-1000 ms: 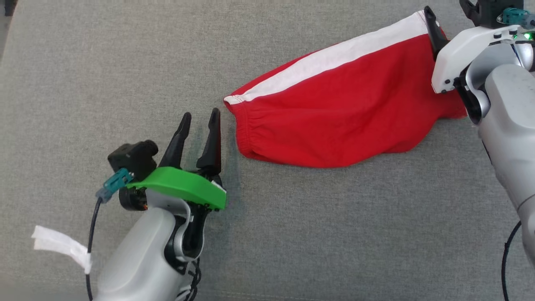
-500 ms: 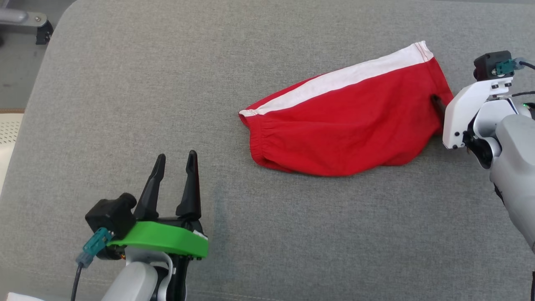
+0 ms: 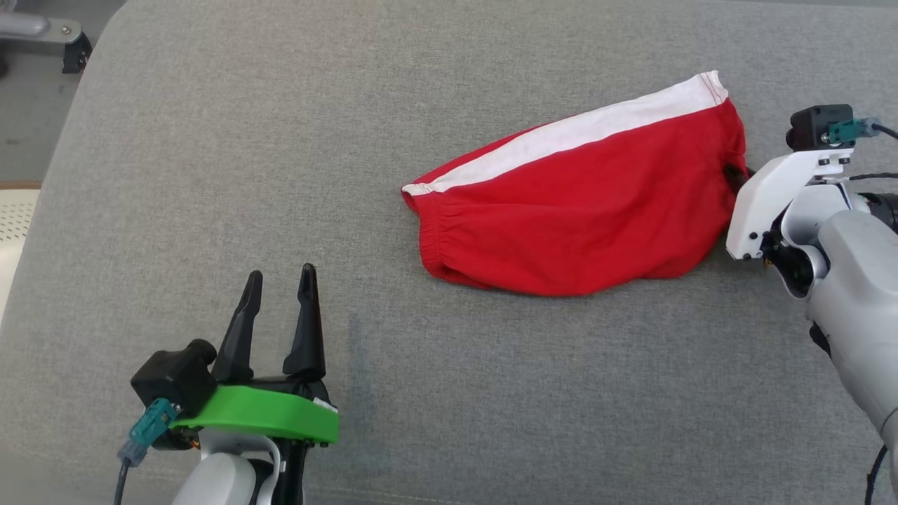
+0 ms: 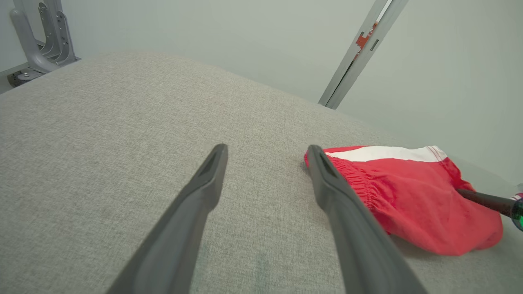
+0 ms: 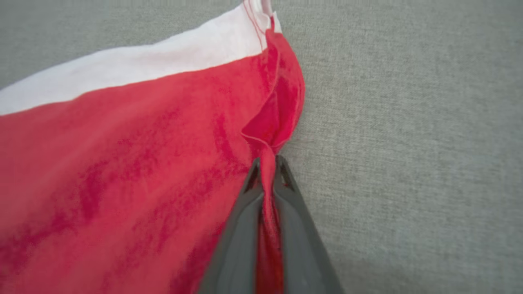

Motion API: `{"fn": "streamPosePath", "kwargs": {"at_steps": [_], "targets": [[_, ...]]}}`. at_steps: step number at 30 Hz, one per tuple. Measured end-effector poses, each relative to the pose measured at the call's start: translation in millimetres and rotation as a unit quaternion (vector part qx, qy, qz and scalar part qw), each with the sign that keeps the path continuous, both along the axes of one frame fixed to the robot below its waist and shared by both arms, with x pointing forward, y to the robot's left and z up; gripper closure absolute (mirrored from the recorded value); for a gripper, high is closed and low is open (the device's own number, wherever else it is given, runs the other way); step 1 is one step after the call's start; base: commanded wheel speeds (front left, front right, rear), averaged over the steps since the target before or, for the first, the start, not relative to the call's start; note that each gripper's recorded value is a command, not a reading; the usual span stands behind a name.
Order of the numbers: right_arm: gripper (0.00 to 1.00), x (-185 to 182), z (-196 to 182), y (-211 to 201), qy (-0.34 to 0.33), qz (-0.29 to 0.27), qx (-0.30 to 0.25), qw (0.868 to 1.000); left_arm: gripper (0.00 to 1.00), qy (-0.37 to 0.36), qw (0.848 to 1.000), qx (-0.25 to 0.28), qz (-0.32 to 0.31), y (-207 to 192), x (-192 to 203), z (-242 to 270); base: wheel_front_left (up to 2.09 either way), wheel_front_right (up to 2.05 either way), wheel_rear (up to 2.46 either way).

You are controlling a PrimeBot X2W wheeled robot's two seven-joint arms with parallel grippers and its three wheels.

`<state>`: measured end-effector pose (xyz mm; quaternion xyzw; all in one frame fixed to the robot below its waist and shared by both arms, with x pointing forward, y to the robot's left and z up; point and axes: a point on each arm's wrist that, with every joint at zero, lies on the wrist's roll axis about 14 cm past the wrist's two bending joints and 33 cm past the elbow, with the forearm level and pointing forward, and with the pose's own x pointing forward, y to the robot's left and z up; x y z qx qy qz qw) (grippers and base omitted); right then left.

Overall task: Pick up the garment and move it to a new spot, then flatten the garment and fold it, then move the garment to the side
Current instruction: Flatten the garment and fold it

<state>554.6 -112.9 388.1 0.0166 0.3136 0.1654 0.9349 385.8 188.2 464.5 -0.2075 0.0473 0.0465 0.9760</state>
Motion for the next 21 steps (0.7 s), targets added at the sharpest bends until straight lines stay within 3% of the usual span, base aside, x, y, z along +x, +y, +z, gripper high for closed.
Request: {"fn": "streamPosePath", "kwargs": {"at_steps": [7, 21], "targets": [[1.00, -7.0, 20.5, -17.3, -0.072, -0.048, 0.050, 0.995, 0.00, -0.004, 1.000, 0.006, -0.016, -6.5, 4.1, -0.5, 0.00, 0.00, 0.00], [1.00, -79.9, 26.8, -84.4, -0.143, -0.174, 0.104, 0.969, 0.00, -0.020, 0.996, 0.010, -0.085, -52.9, 15.5, 3.1, 0.00, 0.00, 0.00]]}}
